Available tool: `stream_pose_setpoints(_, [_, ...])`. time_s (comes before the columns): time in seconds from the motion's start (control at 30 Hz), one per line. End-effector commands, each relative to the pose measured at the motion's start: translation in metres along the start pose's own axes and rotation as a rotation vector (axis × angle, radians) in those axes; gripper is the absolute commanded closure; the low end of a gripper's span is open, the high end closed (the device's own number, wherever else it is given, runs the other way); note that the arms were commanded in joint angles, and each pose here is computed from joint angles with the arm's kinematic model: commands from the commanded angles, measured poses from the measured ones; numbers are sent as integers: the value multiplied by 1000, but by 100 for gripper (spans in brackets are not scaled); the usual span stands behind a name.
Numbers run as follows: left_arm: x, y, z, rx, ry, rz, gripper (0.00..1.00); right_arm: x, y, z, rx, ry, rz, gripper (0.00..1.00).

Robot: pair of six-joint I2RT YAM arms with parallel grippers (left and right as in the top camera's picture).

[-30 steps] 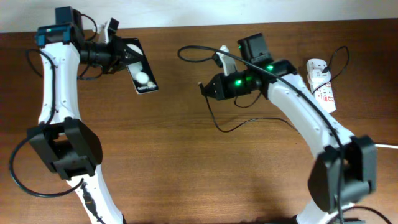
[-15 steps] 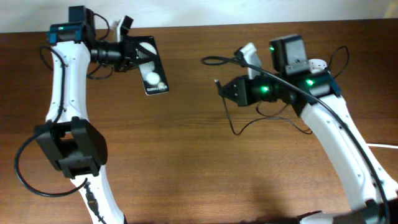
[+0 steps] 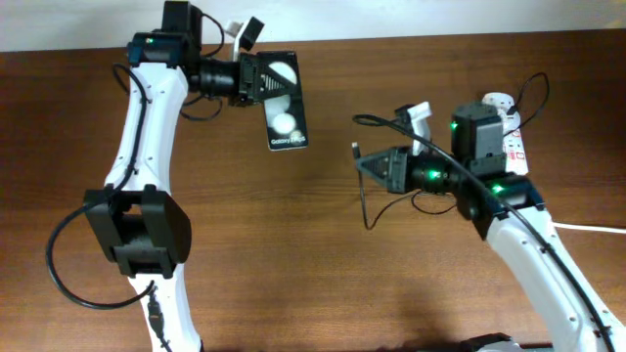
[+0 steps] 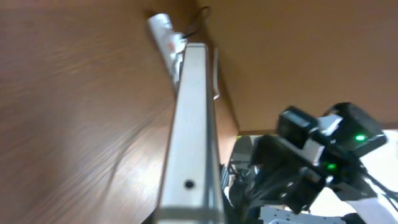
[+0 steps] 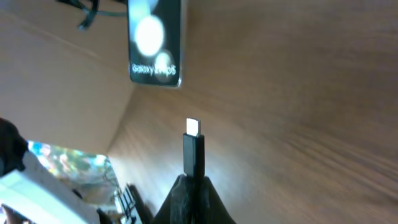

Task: Plug charger to phone and switch on socket
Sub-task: 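Lift the USB-C plug with the right gripper toward the phone's bottom edge, then push the USB-C plug up into the phone's bottom port with the right gripper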

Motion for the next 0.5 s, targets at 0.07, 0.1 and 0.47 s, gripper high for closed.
stream_pose_setpoints(0.07, [-6,-25,-7,-50,-12,151,100,-12,16,-1,-34,-26,-38,96])
stream_pose_setpoints(0.1, [-5,-26,-9,-46,-15,157,100,-13,17,-2,-35,-32,-37,96])
stream_pose_setpoints(0.47, [-4,-34,-35,57,-53,193,100,-33,45,-11,3,-102,-62,96])
Point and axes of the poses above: each gripper's point midway between its finger pads, its own x axis back along the fingers, its own y axis along the line the jaws close on, z = x × y, the point moved 4 cm from there along x, back along the fingers
